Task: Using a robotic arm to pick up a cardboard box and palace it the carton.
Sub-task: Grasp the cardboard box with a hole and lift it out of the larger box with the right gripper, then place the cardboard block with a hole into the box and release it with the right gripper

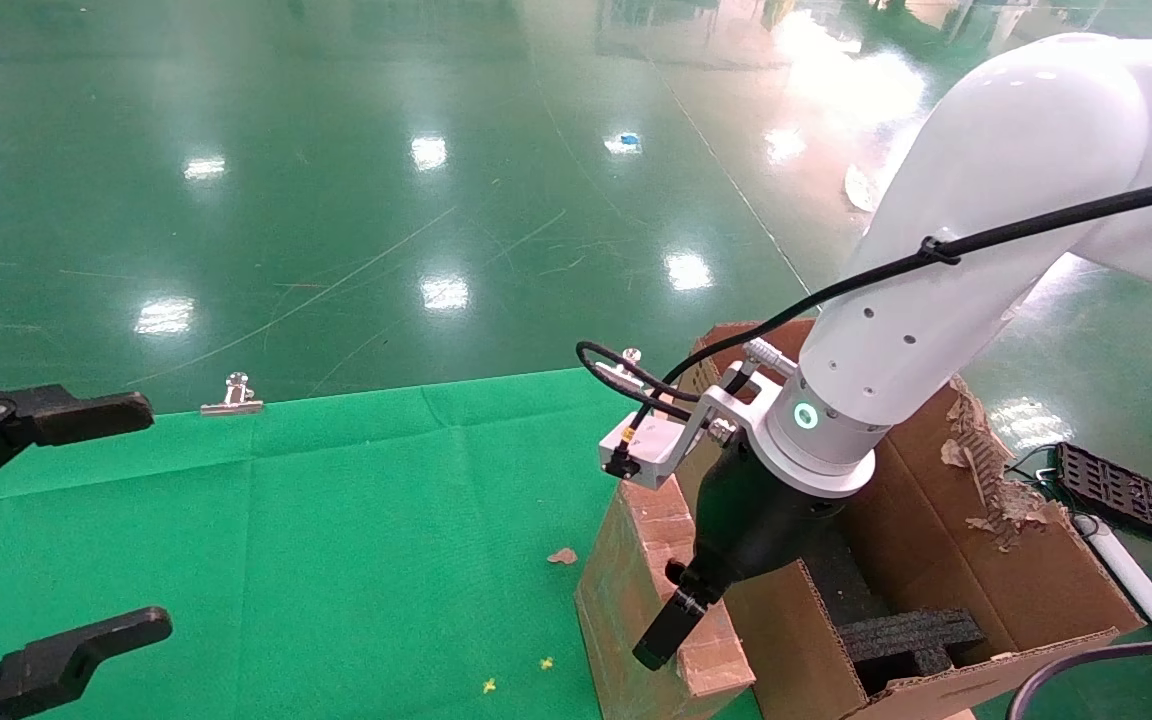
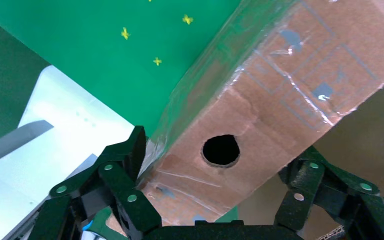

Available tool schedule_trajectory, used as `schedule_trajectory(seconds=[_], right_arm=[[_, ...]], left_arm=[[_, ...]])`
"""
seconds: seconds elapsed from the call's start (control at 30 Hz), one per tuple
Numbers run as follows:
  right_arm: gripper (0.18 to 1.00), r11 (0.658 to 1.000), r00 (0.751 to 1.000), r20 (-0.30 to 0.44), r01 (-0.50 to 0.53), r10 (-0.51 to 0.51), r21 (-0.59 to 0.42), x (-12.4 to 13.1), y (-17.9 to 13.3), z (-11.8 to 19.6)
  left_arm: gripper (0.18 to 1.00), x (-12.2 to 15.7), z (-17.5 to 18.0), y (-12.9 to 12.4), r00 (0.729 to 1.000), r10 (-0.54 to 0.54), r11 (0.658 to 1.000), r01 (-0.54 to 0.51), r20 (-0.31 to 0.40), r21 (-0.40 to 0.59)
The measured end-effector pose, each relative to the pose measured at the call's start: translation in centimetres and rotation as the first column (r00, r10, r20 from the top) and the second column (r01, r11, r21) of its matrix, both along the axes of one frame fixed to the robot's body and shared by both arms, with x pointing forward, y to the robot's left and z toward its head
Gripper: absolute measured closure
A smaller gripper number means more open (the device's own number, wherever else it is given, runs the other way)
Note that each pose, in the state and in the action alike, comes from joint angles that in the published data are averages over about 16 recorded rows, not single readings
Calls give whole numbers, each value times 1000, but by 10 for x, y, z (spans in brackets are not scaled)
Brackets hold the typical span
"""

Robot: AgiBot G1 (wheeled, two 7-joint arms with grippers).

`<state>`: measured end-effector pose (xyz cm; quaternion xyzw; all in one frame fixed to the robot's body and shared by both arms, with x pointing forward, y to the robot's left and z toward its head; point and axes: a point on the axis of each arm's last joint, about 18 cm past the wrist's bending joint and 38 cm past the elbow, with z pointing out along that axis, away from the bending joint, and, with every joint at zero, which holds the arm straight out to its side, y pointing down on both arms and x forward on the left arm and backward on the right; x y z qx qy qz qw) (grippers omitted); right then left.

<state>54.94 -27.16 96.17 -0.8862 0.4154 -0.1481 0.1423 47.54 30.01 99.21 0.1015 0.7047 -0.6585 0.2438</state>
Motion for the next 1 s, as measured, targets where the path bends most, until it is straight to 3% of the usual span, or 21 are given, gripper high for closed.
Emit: schedule_trajectory(seconds=[0.3, 0.63, 0.83, 1.0], right_arm=[[372, 1000, 1000, -5, 2, -2, -21, 1, -2, -3], [609, 1000, 999, 36, -17, 17, -5, 1, -6, 8], [737, 996, 988, 144, -57, 47, 66, 0, -13, 39], [796, 986, 949, 312, -91, 43, 143, -4, -35, 87]], left_arm=[[312, 0, 0, 0, 1000, 0, 1000, 0, 0, 0], [491, 0, 0, 0, 1000, 0, 1000, 0, 0, 0], [633, 0, 0, 0, 1000, 0, 1000, 0, 0, 0], [746, 0, 0, 0, 1000, 0, 1000, 0, 0, 0]])
